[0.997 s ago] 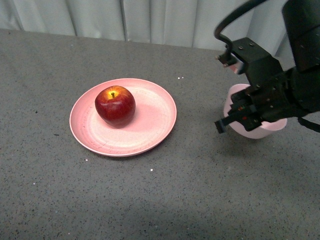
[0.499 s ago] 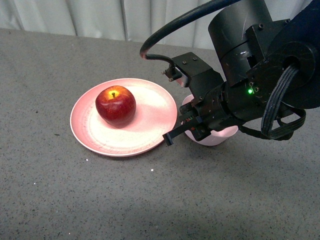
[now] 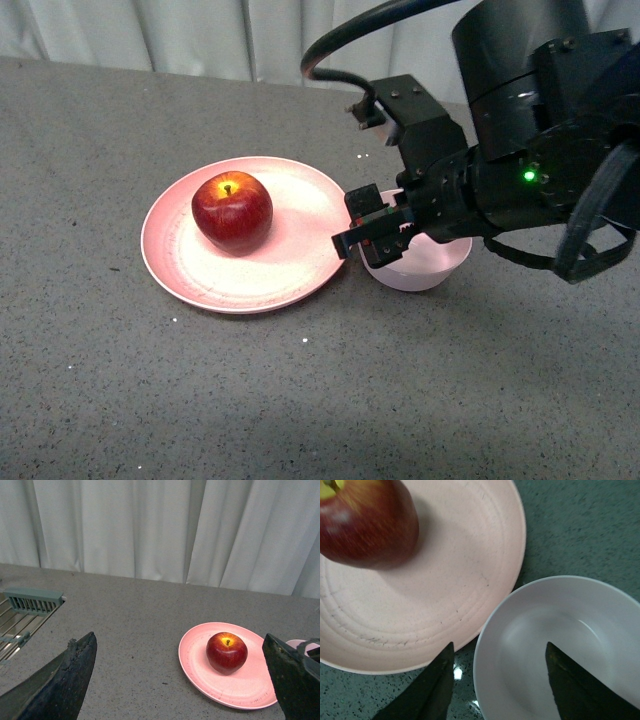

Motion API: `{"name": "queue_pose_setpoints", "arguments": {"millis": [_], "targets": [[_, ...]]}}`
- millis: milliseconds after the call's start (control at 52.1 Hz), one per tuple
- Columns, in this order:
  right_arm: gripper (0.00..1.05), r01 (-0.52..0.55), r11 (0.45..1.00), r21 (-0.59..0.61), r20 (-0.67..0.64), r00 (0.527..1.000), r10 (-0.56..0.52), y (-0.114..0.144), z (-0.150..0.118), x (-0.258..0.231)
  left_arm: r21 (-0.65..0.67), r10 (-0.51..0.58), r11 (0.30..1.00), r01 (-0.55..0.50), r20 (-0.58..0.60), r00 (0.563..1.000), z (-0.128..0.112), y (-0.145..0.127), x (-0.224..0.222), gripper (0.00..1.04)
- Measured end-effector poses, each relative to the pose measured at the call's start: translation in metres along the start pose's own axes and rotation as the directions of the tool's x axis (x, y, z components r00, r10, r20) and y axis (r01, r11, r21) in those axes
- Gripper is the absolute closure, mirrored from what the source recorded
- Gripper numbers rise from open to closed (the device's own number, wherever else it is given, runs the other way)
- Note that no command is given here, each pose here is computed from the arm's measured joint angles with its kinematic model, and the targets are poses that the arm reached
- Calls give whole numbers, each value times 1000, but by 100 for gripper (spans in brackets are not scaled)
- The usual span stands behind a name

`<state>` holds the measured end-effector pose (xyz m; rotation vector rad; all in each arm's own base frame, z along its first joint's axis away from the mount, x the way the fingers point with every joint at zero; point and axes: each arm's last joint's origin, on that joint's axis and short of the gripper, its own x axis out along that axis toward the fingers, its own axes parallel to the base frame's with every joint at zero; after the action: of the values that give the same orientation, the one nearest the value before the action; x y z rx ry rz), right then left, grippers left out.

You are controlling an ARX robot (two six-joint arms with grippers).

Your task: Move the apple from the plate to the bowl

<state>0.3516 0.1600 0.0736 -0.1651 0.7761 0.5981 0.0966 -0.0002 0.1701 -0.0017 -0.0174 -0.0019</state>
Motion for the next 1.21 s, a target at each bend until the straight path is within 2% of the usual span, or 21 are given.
{"name": "queue_pose_setpoints", "arguments": {"millis": [77,269,326,403,460,595,633,748,806,902,997,1113,1208], "targets": [[35,26,999,27,79,996,-28,-4,1,-19,0,0,1000,0,0,1000,0,0,0,7],[9,107,989,106,210,969,-127,-13,-5,-62,0,0,1000,0,0,1000,0,0,0,7],[9,145,981,129,239,956,-172,-15,-11,-75,0,0,1000,0,0,1000,0,0,0,7],[9,271,941,203,292,900,-322,-23,-27,-99,0,0,1000,0,0,1000,0,0,0,7],[9,325,916,234,324,862,-389,-27,-35,-111,0,0,1000,0,0,1000,0,0,0,7],[10,400,867,296,351,799,-489,-31,-56,-139,0,0,1000,0,0,1000,0,0,0,7],[16,438,841,318,409,737,-539,-31,-64,-145,0,0,1000,0,0,1000,0,0,0,7],[35,448,823,349,557,607,-566,-28,-81,-168,0,0,1000,0,0,1000,0,0,0,7],[44,447,821,355,585,579,-568,-27,-82,-178,0,0,1000,0,0,1000,0,0,0,7],[58,443,824,352,600,569,-562,-24,-86,-189,0,0,1000,0,0,1000,0,0,0,7],[81,444,824,351,591,578,-563,-20,-97,-203,0,0,1000,0,0,1000,0,0,0,7],[103,444,824,352,593,575,-564,-17,-104,-214,0,0,1000,0,0,1000,0,0,0,7],[104,445,825,349,588,581,-562,-15,-107,-222,0,0,1000,0,0,1000,0,0,0,7]]}}
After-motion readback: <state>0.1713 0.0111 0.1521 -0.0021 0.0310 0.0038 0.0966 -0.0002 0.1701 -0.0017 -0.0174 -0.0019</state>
